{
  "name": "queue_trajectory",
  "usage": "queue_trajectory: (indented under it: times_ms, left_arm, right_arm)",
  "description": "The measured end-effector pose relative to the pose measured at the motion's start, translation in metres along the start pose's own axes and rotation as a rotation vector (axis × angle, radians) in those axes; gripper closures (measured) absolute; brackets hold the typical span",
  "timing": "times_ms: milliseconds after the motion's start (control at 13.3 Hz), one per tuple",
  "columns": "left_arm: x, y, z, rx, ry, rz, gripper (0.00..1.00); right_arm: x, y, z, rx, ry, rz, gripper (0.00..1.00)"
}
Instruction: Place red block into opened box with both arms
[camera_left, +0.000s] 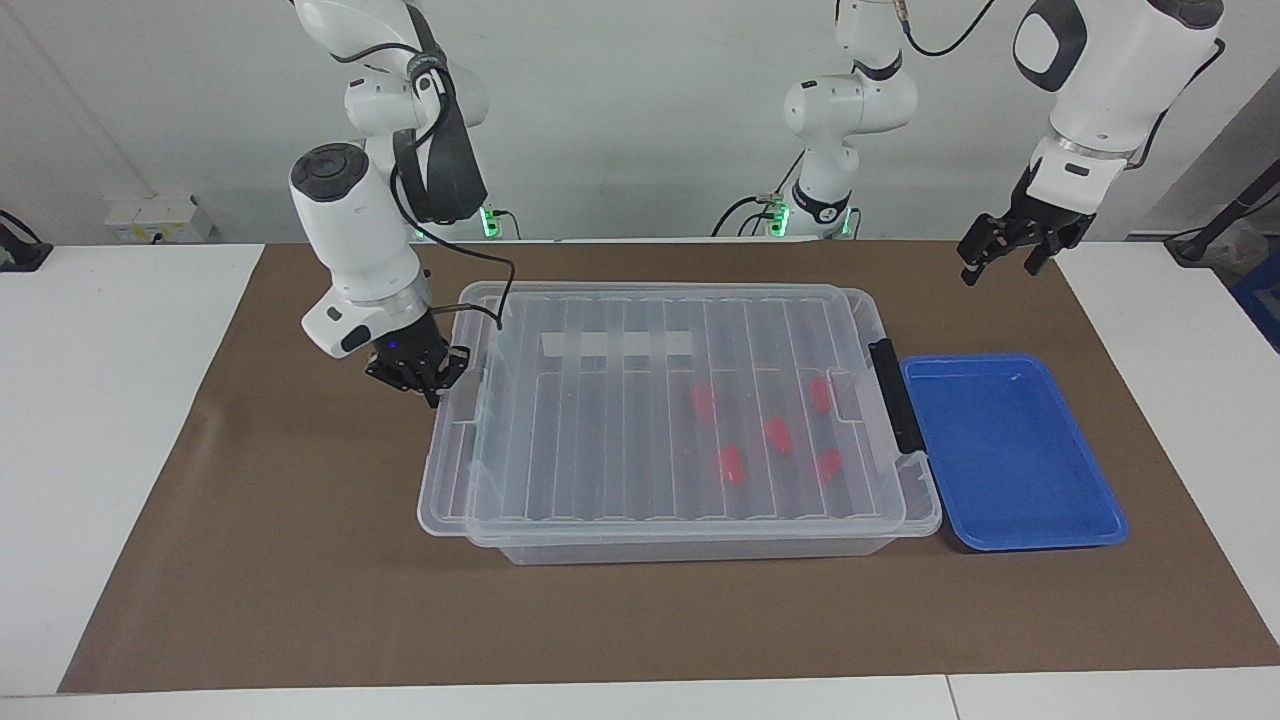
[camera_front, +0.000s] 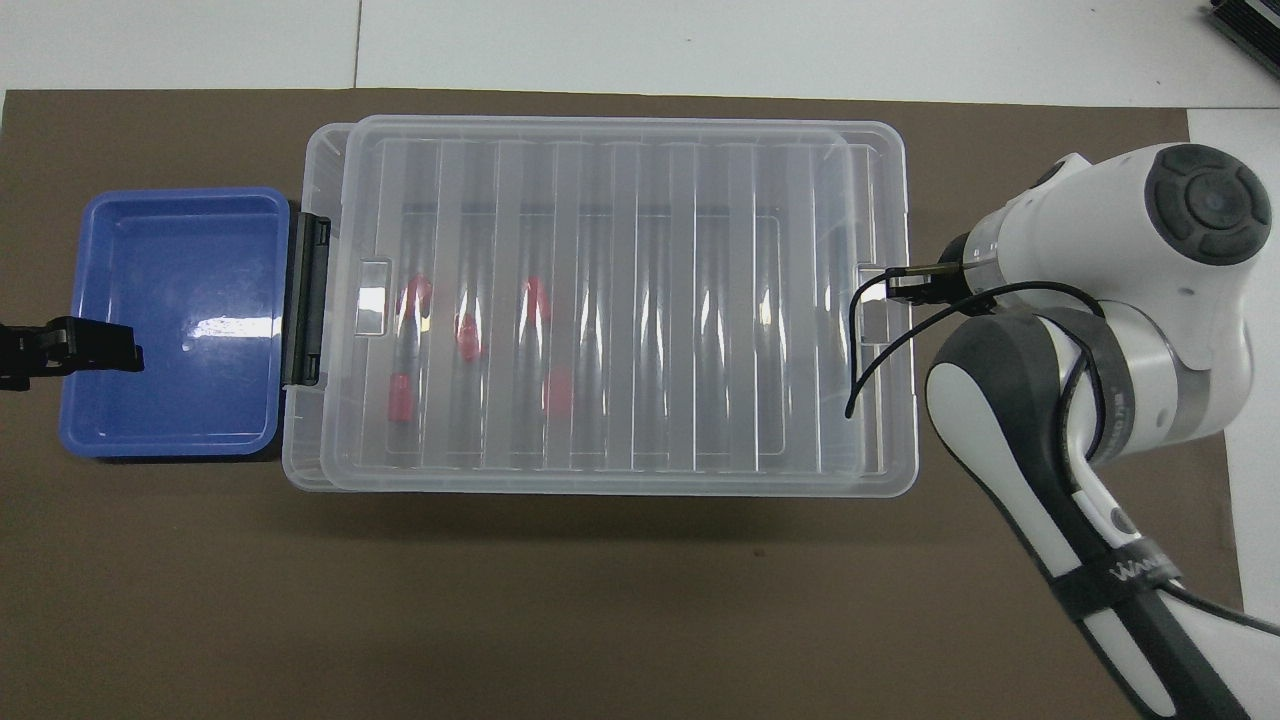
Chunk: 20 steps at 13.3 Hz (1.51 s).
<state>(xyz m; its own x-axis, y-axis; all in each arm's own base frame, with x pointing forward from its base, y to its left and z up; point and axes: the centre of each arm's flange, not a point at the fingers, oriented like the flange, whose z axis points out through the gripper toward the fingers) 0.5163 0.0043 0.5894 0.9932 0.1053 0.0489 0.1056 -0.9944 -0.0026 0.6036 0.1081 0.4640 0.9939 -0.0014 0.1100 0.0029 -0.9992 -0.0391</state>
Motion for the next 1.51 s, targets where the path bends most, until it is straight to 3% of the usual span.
queue_trajectory:
  times_ms: [1280, 1506]
  left_arm:
    - [0.000, 0.000, 0.000, 0.000, 0.001, 0.000, 0.00]
    - [0.000, 0.000, 0.000, 0.000, 0.001, 0.000, 0.00]
  right_arm:
    - [-0.005, -0.027, 0.005, 0.023, 0.012, -0.032, 0.99]
    - [-0.003, -0.017, 0.003, 0.021, 0.014, -0.013, 0.87]
